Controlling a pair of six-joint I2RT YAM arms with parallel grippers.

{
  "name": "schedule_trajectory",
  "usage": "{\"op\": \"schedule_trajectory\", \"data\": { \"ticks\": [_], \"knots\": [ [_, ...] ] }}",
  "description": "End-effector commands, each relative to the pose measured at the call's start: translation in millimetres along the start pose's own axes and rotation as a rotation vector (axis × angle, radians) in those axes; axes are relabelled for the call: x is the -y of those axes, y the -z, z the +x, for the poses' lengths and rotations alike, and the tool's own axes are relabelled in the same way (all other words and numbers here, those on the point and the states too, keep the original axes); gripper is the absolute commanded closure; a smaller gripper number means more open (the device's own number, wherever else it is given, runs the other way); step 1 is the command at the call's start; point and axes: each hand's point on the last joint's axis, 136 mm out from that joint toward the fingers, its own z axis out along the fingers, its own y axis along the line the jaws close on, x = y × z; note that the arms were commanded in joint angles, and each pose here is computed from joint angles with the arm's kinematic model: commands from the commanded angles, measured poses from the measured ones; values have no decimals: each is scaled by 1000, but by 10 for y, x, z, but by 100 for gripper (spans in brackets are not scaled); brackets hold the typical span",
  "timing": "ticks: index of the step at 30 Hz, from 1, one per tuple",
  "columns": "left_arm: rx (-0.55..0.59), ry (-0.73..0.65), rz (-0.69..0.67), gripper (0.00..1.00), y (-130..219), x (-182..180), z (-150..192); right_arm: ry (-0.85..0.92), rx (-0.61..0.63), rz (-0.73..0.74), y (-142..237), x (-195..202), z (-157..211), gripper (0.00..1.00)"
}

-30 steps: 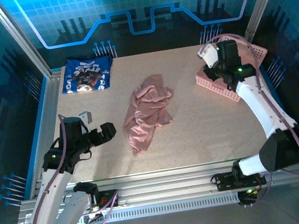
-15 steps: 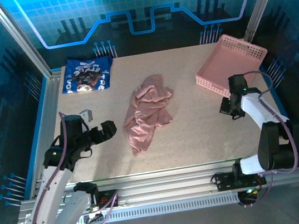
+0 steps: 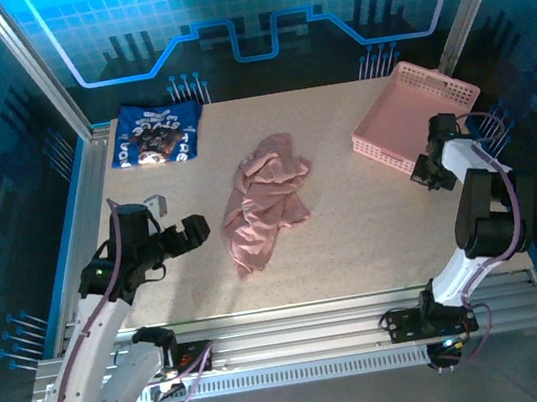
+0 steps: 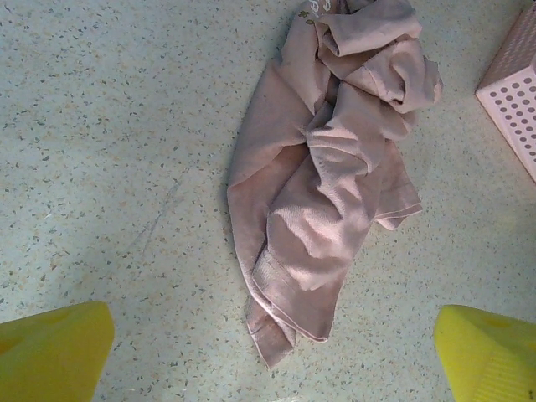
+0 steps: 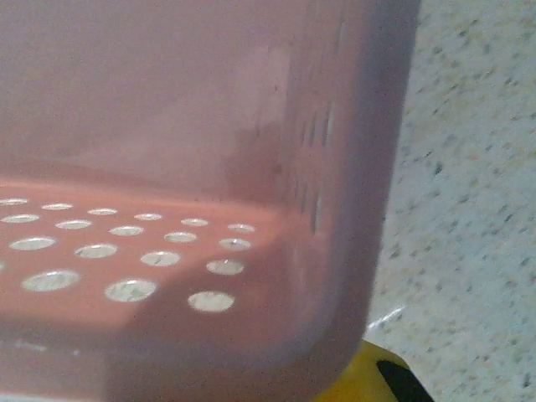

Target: Fold and stack the t-shirts

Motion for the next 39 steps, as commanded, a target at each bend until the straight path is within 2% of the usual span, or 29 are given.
{"op": "schedule_trajectory", "data": {
  "ticks": [1,8,11,13,17,20,24,26,29,32,35,39],
  "knots": [
    [39,8,-10,1,91,27,-130,-58,14,73,-75,197,-223,96],
    [22,7,-34,1,124,2,-120,-140,82,181,-89,420,-668,93],
    [12,7,-31,1,126,17,-118,-173,124,176,-76,443,-892,90],
    [5,7,-31,1,125,23,-120,-166,156,108,-48,323,-1096,89],
    [-11,4,-17,1,98,68,-140,-66,217,-115,190,-211,-1526,85],
    [-19,14,9,1,57,119,-158,-8,263,-185,500,-445,-1597,78],
    [-39,41,59,1,-48,183,-131,44,258,-234,863,-589,-1325,67],
    [-62,67,76,1,-129,196,-91,119,262,-310,1065,-793,-1044,62],
    [-115,110,90,1,-276,203,6,288,302,-391,1364,-1117,-525,47],
    [-162,125,83,1,-399,193,101,351,311,-391,1463,-1153,-127,38],
    [-213,125,116,1,-509,279,213,304,266,-423,1462,-1074,125,36],
    [-303,92,129,1,-649,434,425,395,216,-470,1471,-1159,523,35]
  ]
}}
